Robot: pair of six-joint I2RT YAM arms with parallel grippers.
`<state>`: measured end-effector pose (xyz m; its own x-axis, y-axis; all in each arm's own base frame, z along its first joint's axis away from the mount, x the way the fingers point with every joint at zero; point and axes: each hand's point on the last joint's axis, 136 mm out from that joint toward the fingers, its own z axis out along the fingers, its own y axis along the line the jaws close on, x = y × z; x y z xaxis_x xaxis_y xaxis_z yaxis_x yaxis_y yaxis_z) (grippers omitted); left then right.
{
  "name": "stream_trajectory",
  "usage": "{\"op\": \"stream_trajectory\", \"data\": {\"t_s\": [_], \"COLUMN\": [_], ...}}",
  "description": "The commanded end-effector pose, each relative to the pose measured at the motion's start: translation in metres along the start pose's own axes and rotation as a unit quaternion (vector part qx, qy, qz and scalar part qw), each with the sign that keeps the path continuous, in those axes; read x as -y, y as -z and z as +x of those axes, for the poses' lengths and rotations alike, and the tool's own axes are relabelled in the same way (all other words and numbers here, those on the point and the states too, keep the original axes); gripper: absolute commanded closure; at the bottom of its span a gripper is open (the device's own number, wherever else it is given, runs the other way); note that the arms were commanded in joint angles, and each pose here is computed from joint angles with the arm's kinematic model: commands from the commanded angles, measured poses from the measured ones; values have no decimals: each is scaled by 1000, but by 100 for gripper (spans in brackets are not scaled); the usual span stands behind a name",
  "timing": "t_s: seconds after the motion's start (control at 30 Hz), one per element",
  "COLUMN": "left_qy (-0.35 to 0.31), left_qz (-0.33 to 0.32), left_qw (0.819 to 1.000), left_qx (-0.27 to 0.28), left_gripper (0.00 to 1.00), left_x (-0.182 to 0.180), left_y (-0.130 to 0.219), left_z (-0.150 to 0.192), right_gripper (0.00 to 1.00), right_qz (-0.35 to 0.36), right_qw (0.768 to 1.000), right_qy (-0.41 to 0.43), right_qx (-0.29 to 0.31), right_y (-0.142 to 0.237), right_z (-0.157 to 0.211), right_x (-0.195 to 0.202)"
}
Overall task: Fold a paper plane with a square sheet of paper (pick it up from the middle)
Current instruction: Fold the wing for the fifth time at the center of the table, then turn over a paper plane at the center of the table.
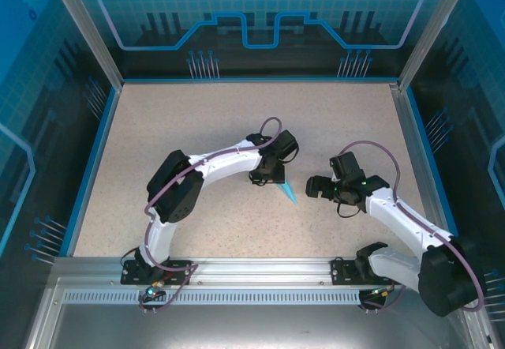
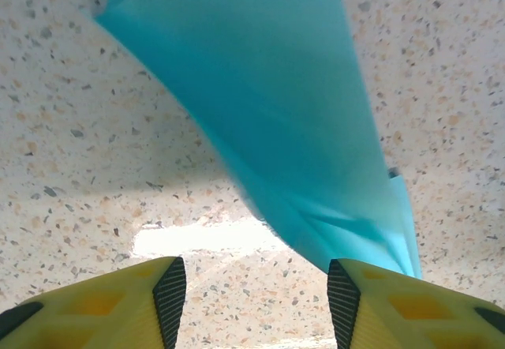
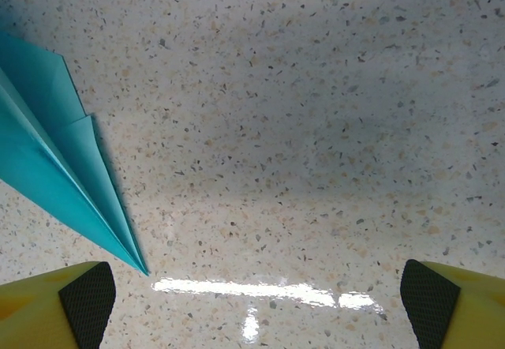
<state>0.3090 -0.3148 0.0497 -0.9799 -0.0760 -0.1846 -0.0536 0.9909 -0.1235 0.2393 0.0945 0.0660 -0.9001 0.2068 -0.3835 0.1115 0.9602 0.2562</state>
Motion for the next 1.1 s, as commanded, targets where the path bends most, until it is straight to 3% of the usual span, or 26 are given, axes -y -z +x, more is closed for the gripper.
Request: {"op": "stream_trajectory", "data": {"t_s": [0.0,0.2,0.5,1.07], "left_qy": [19,28,72,123], "left_qz": [19,14,76,128], "left_qw": [1000,1000,994,984], "left_qx": [-7,-2,36,8], "left_gripper": [47,49,52,50], "left_x": [1,-3,8,9], "left_y": [3,-3,1,-2], "left_z": [5,4,-15,-22], "right_gripper": [3,3,4,4], "right_qz": [7,7,10,9], "right_qw": [1000,1000,1000,1000], "right_qy": [-11,-12,-9,-9], "right_qx": [-5,-10,-15,-21], "right_y": [-2,-4,-6,-10], "right_z": [-1,-1,1,1], "right_x": [5,4,5,4]}}
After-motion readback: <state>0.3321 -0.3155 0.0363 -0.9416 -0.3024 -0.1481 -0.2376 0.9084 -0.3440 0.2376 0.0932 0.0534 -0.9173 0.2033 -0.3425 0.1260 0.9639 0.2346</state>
